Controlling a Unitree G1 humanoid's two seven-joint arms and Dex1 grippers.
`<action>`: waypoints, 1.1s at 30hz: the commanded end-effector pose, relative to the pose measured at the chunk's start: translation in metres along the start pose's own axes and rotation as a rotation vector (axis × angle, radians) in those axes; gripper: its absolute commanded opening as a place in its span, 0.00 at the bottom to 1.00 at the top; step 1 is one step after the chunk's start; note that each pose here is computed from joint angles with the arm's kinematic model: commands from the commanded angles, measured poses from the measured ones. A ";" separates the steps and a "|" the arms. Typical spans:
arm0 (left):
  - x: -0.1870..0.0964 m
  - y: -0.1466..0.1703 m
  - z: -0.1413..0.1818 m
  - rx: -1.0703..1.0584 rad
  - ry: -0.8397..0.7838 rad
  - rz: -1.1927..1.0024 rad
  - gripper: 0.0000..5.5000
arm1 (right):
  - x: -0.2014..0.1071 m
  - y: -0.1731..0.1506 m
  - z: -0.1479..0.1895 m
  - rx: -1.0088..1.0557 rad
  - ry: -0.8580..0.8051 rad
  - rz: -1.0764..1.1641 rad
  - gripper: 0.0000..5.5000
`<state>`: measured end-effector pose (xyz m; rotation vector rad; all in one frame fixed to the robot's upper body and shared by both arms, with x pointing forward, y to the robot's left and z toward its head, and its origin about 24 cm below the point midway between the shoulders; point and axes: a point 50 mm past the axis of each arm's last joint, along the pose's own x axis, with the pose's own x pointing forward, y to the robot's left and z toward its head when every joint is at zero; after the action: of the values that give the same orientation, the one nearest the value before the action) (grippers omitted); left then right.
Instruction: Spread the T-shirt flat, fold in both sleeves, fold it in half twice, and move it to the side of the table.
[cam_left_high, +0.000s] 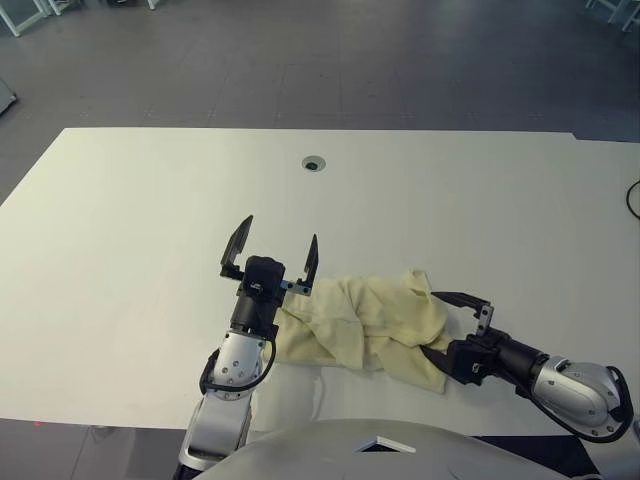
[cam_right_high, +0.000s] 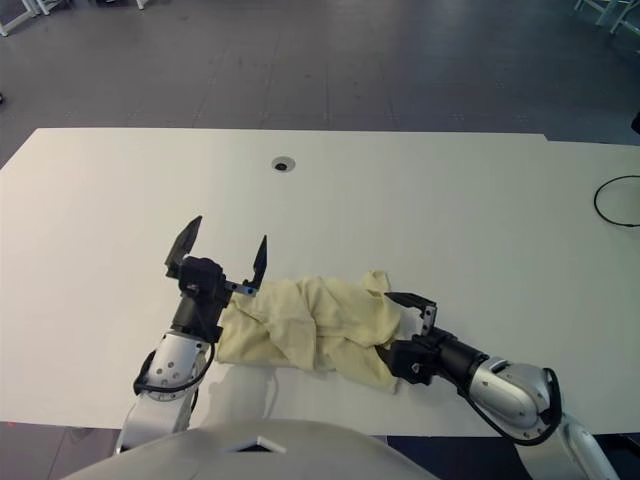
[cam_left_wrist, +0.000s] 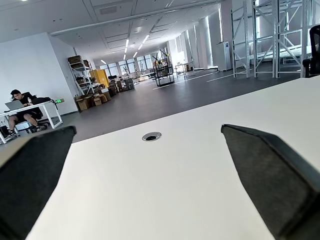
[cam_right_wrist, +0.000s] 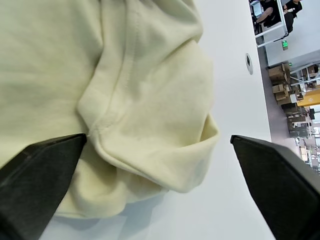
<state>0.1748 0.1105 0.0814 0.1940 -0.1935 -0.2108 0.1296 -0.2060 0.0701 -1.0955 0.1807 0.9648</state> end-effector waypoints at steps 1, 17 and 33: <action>0.001 -0.002 -0.003 0.006 0.004 0.005 0.98 | -0.004 0.003 0.003 -0.011 -0.009 0.046 0.98; 0.001 -0.006 -0.007 0.000 0.015 0.010 0.98 | 0.003 -0.005 -0.004 -0.116 0.017 -0.027 0.98; 0.000 -0.010 -0.012 -0.007 0.029 -0.005 0.98 | 0.008 -0.010 0.006 -0.223 -0.069 -0.107 0.58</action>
<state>0.1752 0.1051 0.0689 0.1893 -0.1651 -0.2036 0.1384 -0.1985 0.0758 -1.2576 -0.0350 0.9410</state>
